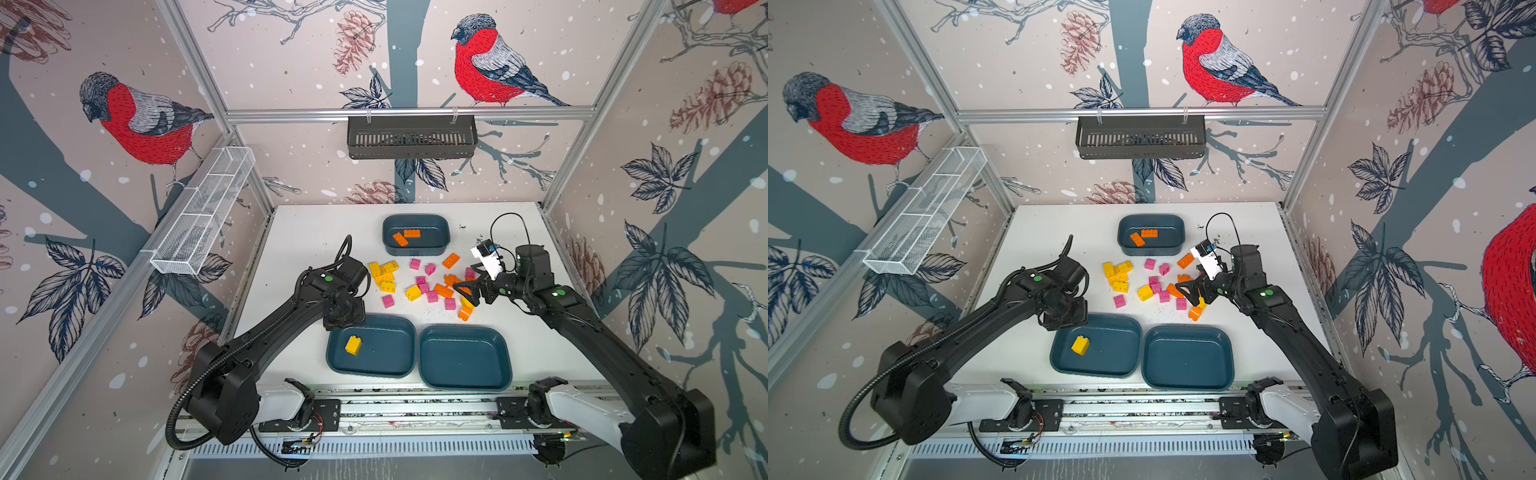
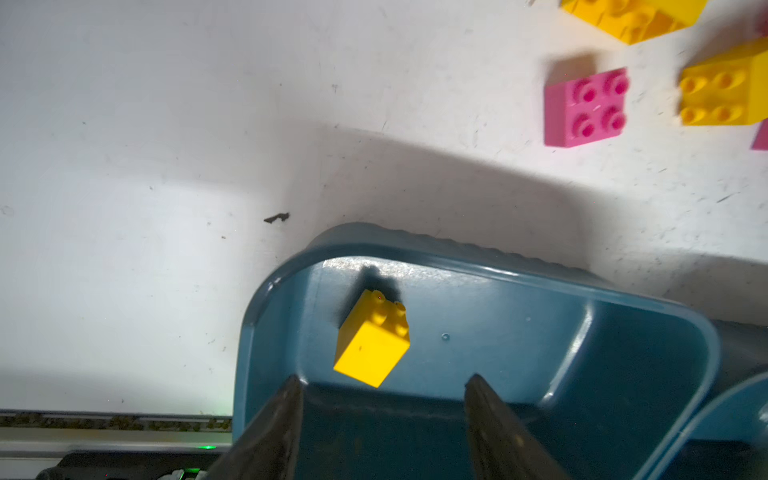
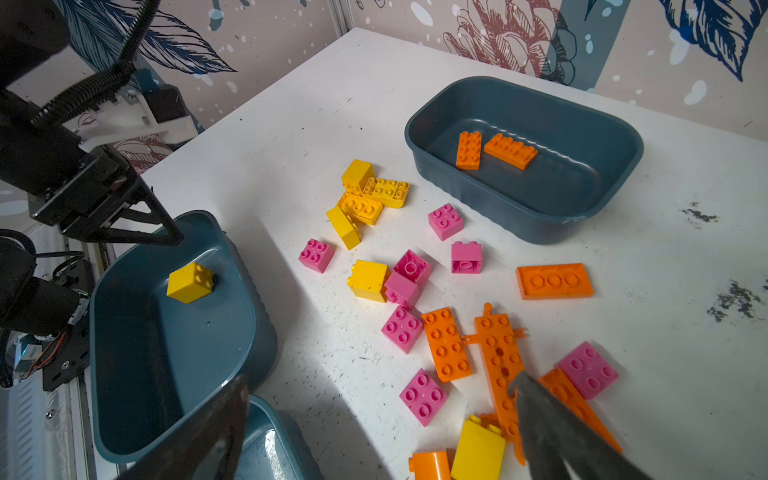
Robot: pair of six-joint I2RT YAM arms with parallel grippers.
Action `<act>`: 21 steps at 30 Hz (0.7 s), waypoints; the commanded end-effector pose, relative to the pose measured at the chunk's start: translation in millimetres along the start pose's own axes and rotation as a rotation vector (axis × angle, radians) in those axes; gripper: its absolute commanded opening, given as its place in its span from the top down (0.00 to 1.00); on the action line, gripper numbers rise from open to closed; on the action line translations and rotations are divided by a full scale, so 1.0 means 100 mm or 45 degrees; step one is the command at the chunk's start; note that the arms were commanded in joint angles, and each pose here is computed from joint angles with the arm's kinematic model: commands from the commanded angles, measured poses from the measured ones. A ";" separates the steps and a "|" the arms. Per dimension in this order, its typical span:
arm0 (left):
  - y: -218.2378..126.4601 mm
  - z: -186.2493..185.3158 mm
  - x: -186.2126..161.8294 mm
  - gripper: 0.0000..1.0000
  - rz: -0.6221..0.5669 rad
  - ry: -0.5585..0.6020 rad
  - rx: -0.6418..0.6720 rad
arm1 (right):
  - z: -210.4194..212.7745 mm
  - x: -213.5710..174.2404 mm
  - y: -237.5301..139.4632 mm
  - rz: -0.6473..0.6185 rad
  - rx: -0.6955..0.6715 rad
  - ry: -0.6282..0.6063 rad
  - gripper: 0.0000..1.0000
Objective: Sort the legos into containers by color
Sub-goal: 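Drop the yellow brick into the nearer teal bin below the left gripper, then lower the left gripper onto another yellow 2x2 brick and close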
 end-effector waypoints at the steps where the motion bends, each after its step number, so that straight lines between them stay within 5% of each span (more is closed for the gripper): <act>1: -0.11 -0.09 0.17 0.35 -0.046 0.022 -0.006 | 0.01 0.04 -0.02 -0.014 0.001 -0.012 0.01; 12: 0.13 -0.65 1.25 0.33 -0.255 0.016 -0.042 | 0.01 0.09 0.02 -0.047 0.020 0.005 0.01; 21: 0.69 -0.61 1.78 0.35 -0.292 -0.069 0.040 | 0.02 0.05 0.05 -0.039 0.029 0.019 0.01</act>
Point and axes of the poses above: each gripper's point midway between its finger pads, its own y axis out along the fingers, its own z axis along the line the jaws close on, x = y × z, the point moved 8 cm from there along -y, back along the fingers, and after that the axes turned 7 degrees about y, right-handed, at the moved point
